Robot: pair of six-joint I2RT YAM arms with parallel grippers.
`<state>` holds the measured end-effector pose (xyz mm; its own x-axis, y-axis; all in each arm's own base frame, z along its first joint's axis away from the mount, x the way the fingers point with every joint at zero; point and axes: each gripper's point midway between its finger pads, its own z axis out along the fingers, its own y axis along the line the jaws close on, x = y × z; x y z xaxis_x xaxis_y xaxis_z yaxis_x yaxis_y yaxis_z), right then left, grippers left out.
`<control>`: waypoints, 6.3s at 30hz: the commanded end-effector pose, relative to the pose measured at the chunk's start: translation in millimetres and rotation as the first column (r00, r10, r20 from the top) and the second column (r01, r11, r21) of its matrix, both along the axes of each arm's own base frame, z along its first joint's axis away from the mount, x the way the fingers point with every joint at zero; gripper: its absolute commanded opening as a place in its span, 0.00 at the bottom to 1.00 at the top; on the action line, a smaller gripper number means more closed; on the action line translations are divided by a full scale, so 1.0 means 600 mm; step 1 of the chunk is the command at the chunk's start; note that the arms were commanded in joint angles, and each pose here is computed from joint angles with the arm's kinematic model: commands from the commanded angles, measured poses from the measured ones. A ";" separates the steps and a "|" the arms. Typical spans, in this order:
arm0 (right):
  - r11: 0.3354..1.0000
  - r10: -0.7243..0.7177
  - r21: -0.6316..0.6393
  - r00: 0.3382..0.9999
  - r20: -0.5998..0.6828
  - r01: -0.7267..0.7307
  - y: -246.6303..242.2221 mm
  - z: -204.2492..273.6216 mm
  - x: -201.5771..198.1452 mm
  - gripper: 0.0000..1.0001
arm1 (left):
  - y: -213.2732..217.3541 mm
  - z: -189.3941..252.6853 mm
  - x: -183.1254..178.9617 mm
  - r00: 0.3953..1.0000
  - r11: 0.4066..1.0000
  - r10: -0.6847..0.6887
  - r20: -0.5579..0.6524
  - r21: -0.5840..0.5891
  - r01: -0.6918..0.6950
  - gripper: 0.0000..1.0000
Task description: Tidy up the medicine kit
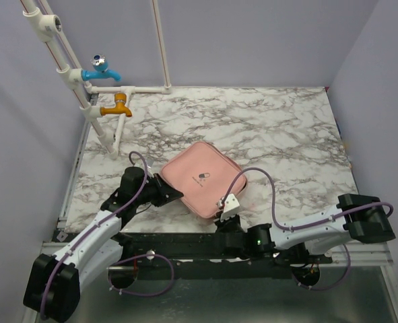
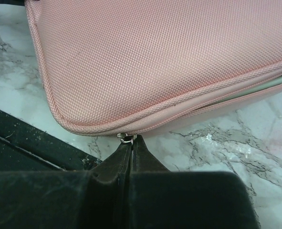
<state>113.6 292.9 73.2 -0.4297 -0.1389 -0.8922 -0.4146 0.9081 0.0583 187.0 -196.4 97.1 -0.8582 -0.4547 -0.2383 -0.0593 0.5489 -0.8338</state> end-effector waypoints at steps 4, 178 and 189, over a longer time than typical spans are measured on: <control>0.990 -0.142 0.020 0.984 0.105 0.140 -0.059 0.038 0.040 0.01 | -0.014 0.022 -0.006 0.992 0.995 -0.091 0.088 -0.027 0.093 0.00; 0.970 -0.192 0.127 0.975 -0.115 0.206 -0.053 -0.022 -0.035 0.01 | 0.041 0.037 -0.028 0.988 0.988 0.153 -0.002 0.009 -0.153 0.00; 0.953 -0.280 0.094 0.957 -0.076 0.287 -0.112 0.008 -0.015 0.01 | 0.037 0.045 -0.032 0.994 0.995 0.102 0.039 -0.013 -0.101 0.00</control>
